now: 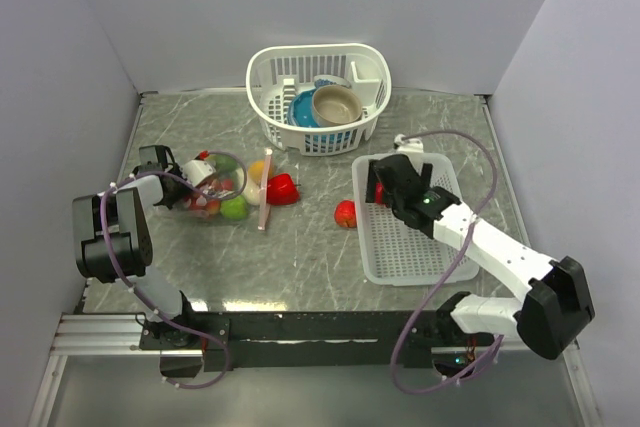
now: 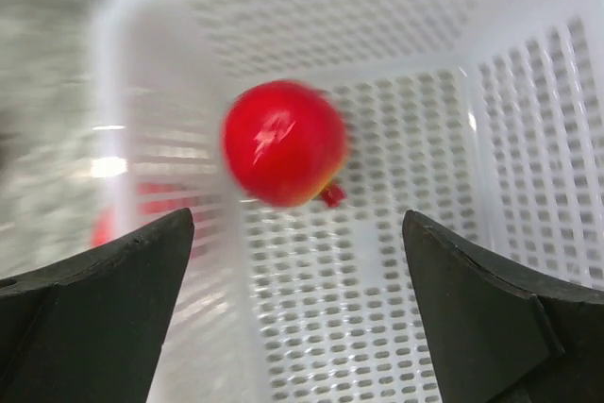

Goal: Open the zip-top bag and remove the fake food

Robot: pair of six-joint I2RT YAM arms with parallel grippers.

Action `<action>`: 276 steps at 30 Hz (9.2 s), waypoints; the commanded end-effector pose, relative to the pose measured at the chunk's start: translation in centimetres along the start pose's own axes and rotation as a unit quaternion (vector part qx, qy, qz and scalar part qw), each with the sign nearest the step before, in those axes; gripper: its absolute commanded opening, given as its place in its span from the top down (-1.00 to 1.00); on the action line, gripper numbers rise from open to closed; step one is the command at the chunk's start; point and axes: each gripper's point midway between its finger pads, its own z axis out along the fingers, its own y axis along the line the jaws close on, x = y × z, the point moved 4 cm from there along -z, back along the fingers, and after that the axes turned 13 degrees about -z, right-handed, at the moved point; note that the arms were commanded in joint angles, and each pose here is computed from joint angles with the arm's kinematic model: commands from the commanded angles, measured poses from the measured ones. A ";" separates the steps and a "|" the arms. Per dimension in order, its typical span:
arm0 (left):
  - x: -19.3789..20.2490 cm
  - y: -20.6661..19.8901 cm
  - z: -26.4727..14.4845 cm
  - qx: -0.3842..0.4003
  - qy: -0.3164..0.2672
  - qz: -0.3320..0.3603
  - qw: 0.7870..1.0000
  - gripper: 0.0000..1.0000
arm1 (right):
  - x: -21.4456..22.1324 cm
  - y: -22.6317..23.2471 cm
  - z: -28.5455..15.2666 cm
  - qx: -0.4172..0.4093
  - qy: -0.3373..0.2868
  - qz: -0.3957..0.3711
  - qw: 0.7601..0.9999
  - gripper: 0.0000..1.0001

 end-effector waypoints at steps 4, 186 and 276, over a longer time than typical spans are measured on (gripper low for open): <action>4.7 -5.1 0.0 0.102 0.090 -0.026 0.990 0.91 | -6.4 11.2 -5.3 -0.145 -0.118 -0.173 0.967 -1.00; -3.0 -5.9 0.1 0.120 0.035 0.005 0.992 0.96 | 4.9 21.4 0.0 -0.146 0.059 -0.020 0.987 -1.00; 0.9 -4.2 0.9 0.136 0.029 -0.090 0.986 0.96 | -0.3 24.8 5.3 -0.319 0.033 -0.229 0.919 -1.00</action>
